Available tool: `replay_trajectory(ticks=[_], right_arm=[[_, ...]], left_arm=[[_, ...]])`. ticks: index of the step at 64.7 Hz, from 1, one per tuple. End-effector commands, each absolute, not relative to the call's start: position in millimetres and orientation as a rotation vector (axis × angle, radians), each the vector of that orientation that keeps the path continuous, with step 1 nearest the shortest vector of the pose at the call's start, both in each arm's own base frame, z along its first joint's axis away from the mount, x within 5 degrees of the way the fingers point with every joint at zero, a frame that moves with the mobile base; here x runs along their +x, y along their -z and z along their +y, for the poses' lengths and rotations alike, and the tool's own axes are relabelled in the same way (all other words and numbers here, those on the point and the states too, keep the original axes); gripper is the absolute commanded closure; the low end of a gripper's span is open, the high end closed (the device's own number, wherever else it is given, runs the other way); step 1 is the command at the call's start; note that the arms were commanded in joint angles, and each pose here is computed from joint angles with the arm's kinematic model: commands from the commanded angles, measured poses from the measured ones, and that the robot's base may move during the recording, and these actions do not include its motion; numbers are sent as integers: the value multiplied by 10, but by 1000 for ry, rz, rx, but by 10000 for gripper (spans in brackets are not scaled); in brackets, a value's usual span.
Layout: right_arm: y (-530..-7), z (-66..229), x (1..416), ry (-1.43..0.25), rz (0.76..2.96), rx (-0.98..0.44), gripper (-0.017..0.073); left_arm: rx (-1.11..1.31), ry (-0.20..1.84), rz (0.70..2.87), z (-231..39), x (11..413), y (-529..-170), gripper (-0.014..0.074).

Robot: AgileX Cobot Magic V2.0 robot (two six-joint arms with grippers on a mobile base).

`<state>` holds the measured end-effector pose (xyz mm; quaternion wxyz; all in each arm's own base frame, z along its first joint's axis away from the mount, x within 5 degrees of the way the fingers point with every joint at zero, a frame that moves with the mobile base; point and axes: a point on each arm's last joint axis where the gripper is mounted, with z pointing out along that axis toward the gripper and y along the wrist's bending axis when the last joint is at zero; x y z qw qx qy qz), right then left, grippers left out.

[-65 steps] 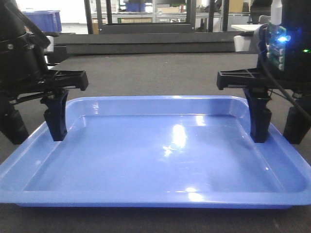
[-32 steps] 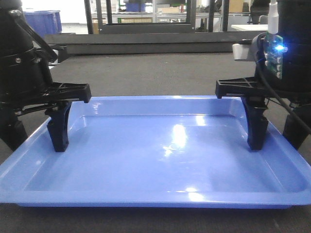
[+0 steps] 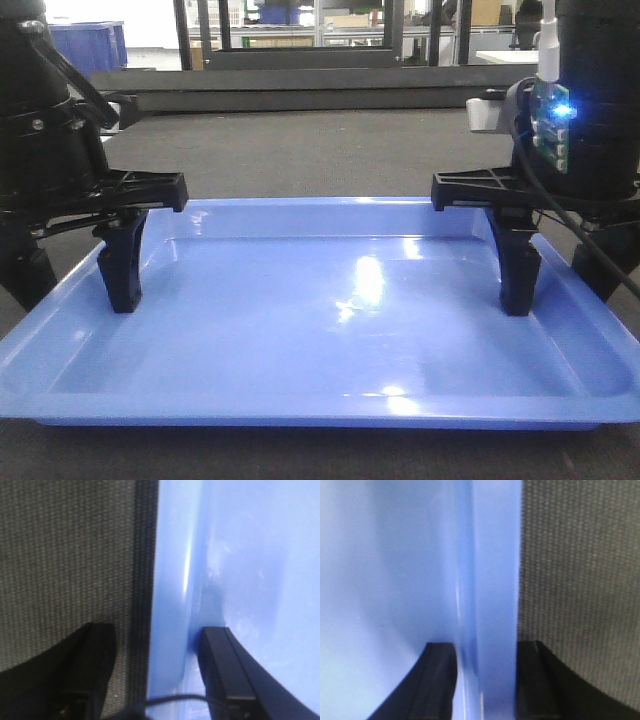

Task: Grab blue tray and place on right shelf
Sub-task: 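Close both grippers on the tray's side rims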

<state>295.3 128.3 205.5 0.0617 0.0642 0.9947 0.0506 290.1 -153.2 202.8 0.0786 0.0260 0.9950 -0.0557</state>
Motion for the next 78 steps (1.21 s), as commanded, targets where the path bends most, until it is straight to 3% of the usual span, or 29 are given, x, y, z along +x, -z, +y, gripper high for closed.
replay_trajectory(ticks=[1, 18, 34, 54, 78], right_arm=[[-2212, 1290, 2968, -187, 2956, 177, 171], [-2212, 1288, 2960, -182, 2965, 177, 176], [-2212, 1288, 2960, -183, 2965, 177, 282], [-2212, 1288, 2960, -183, 2965, 177, 370], [-2212, 1289, 2962, -184, 2963, 177, 370]], left_arm=[[46, 220, 2920, -1539, 2918, -2210, 307], [46, 220, 2920, -1539, 2918, -2210, 307], [52, 219, 2920, -1539, 2918, -2210, 316], [52, 218, 2921, -1538, 2917, -2210, 581], [53, 205, 2944, -1529, 2898, -2205, 605]])
